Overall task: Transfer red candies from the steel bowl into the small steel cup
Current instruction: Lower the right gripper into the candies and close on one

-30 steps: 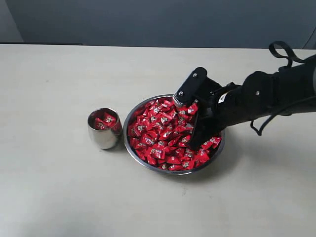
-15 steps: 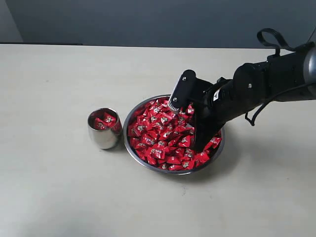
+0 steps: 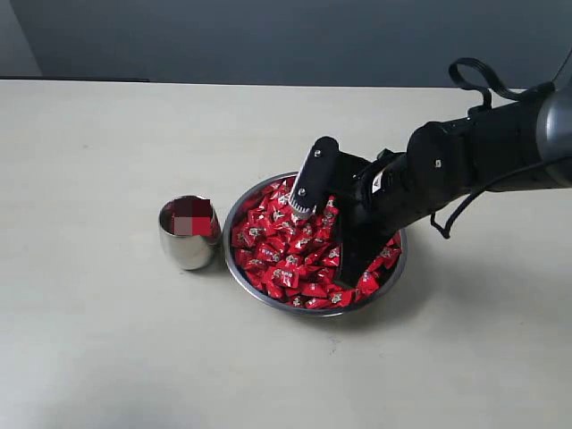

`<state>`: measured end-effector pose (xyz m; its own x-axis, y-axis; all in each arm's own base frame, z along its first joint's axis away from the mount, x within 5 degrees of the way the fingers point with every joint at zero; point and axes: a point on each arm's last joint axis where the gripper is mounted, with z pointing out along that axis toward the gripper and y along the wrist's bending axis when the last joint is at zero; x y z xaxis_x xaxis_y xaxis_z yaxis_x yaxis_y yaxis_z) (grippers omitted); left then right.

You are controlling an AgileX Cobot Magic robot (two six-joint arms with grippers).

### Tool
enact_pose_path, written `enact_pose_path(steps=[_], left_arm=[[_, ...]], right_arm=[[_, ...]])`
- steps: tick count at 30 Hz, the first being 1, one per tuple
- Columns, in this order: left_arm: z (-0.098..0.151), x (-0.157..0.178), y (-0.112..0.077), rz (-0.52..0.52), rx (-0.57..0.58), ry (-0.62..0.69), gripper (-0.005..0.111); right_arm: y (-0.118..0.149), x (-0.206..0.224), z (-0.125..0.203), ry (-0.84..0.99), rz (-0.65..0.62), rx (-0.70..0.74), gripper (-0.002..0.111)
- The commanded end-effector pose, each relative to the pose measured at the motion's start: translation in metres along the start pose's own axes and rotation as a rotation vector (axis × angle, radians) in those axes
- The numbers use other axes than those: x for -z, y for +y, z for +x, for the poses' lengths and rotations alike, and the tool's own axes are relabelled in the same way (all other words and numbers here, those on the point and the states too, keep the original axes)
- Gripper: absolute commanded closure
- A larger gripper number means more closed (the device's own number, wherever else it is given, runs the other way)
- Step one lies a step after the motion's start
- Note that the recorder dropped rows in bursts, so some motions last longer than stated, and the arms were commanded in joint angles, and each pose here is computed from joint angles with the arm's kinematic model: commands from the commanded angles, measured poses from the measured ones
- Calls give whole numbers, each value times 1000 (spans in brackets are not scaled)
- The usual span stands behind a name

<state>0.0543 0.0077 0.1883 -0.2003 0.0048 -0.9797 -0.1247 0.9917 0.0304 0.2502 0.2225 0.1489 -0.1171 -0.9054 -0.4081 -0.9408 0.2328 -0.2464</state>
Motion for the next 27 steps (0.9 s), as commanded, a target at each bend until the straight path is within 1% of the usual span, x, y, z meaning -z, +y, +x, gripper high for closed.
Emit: enact_pose_path(steps=[1, 2, 5, 6, 11, 19, 27], left_arm=[[1, 0, 0, 0, 4, -3, 106], [1, 0, 0, 0, 4, -3, 106], [1, 0, 0, 0, 4, -3, 106], [1, 0, 0, 0, 4, -3, 106], [1, 0, 0, 0, 4, -3, 106], [1, 0, 0, 0, 4, -3, 106], [1, 0, 0, 0, 4, -3, 106]], right_arm=[[0, 0, -1, 1, -5, -5, 105], [0, 0, -1, 1, -5, -5, 97], [-1, 0, -2, -8, 5, -33, 66], [-1, 0, -2, -12, 9, -33, 62], [-3, 0, -3, -25, 24, -33, 61], [-9, 0, -8, -82, 93, -23, 61], [-7, -21, -2, -55, 91, 2, 61]])
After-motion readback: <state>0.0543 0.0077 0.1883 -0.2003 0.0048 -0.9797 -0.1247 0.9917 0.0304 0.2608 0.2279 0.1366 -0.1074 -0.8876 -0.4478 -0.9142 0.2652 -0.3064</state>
